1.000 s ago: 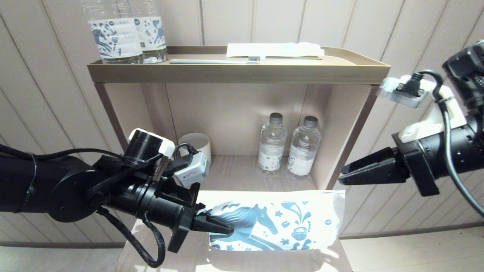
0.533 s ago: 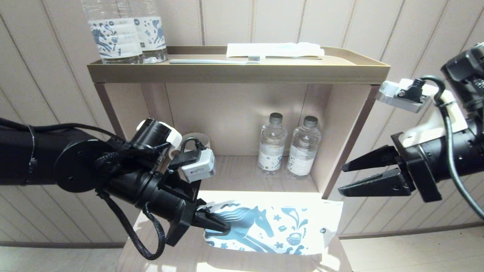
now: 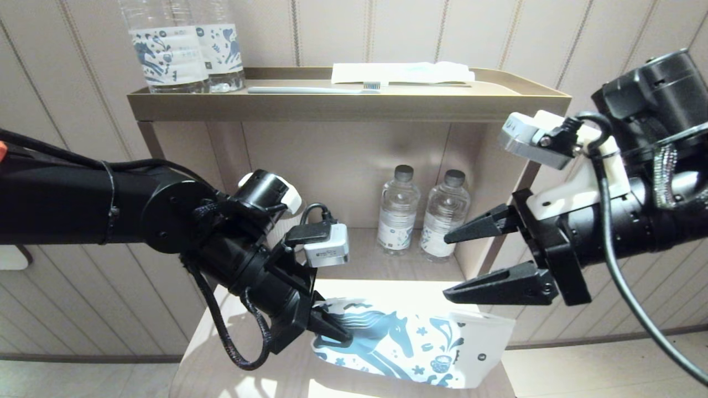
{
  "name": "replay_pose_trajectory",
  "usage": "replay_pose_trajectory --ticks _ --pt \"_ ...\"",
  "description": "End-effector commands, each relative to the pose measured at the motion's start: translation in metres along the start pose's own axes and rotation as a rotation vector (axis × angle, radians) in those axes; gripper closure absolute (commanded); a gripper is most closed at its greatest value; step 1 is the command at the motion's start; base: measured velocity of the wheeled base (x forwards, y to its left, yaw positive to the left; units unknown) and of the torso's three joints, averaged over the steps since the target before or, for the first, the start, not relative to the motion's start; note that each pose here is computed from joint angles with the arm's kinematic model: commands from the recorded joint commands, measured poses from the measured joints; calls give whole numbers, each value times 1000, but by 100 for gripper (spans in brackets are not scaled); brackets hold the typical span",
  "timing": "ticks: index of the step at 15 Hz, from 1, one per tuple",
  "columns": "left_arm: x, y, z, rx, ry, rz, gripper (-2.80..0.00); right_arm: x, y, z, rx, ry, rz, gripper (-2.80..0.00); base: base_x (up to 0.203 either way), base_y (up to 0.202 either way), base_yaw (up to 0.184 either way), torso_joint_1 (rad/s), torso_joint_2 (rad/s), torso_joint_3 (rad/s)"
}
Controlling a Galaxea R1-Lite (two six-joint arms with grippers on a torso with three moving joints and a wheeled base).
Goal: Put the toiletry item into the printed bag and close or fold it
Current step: Hand it to the other hand
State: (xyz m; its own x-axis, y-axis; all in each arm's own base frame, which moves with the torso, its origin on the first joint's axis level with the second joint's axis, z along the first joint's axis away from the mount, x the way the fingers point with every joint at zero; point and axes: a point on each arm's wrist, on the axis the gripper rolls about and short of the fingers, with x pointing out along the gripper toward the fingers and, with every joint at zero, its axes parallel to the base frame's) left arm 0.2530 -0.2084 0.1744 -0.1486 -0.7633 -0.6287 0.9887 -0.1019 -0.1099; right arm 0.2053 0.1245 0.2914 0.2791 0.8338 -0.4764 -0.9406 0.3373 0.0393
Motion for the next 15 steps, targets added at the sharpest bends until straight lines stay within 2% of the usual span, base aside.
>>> replay_pose_trajectory --ticks 1,4,7,9,11,13,15 --pt "9 6 3 0 7 -22 0 18 5 -4 -12 19 61 -280 0 0 0 0 0 0" --pt "18 13 17 -6 29 -59 0 31 9 -21 -28 10 77 -280 0 0 0 0 0 0" --pt "27 12 29 -17 54 -101 0 36 8 -26 -77 -86 43 -280 0 0 0 0 0 0" --pt "30 6 36 -20 67 -125 0 36 6 -19 -41 -147 36 -280 0 0 0 0 0 0" --pt "33 4 38 -13 67 -135 0 41 3 -15 26 -204 75 -280 0 0 0 0 0 0" --pt "33 4 37 -19 69 -138 0 47 0 -16 42 -242 88 -280 0 0 0 0 0 0" --pt "34 4 37 -32 70 -140 0 55 -4 -19 58 -242 94 -280 0 0 0 0 0 0"
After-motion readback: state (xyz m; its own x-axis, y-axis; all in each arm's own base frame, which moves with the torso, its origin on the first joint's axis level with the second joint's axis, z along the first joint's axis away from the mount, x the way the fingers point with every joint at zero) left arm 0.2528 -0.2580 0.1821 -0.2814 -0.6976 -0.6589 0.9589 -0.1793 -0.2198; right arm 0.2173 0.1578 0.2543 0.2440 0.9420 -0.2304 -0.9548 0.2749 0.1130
